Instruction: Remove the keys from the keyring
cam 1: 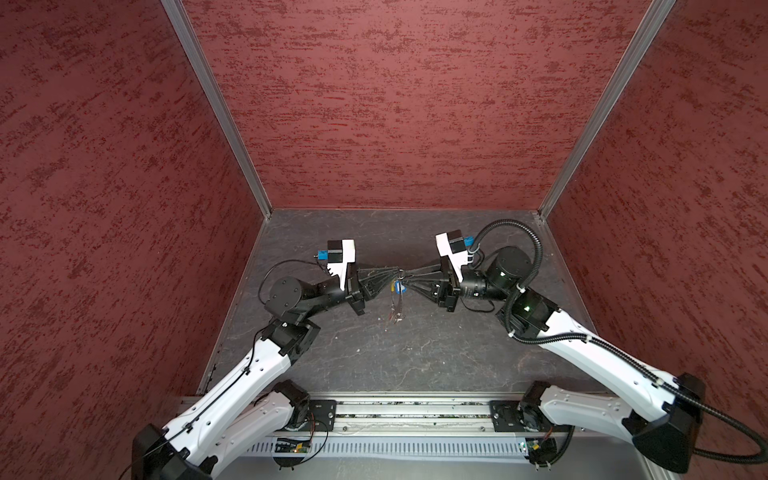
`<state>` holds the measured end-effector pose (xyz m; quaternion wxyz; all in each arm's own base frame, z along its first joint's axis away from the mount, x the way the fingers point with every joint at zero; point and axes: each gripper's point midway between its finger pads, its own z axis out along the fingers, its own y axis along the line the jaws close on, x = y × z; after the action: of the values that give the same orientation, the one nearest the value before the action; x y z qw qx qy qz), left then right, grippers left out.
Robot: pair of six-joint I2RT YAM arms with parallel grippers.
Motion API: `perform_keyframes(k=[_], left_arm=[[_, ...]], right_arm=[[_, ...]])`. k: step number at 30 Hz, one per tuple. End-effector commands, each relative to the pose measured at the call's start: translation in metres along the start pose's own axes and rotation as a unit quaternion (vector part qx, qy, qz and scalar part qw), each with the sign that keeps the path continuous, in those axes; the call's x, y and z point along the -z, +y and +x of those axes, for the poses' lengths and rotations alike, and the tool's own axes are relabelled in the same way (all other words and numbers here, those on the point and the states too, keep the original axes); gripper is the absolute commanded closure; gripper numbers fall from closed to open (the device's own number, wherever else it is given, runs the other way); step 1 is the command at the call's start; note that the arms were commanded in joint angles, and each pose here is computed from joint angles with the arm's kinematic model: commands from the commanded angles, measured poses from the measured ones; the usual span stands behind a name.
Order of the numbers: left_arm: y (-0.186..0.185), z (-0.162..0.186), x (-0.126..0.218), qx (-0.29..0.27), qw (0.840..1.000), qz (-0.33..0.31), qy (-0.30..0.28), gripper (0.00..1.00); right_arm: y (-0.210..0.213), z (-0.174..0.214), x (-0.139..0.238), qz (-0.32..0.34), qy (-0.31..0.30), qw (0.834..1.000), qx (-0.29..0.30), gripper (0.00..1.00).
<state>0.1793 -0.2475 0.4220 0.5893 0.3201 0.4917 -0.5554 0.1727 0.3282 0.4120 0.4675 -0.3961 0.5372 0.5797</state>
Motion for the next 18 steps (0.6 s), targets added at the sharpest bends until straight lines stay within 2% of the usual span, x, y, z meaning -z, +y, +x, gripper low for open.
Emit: perform_keyframes(k=[1,12,18], left_arm=[[-0.0001,0.0005,0.0007,-0.004,1.000,-0.003,-0.004,1.00],[0.0008,0.0009,0.0003,-0.002,1.000,-0.004,-0.002,1.00],[0.0011,0.0018,-0.0003,0.006,1.000,-0.005,0.002,1.00]], right_arm=[[0.0062,-0.0097,0.0026,-0.016,-0.018,1.000,0.014,0.81],[0.0049,-0.0113,0.0014,-0.023,-0.017,1.000,0.009,1.00],[0.0052,-0.0091,0.0039,-0.020,-0.007,1.000,0.010,1.00]])
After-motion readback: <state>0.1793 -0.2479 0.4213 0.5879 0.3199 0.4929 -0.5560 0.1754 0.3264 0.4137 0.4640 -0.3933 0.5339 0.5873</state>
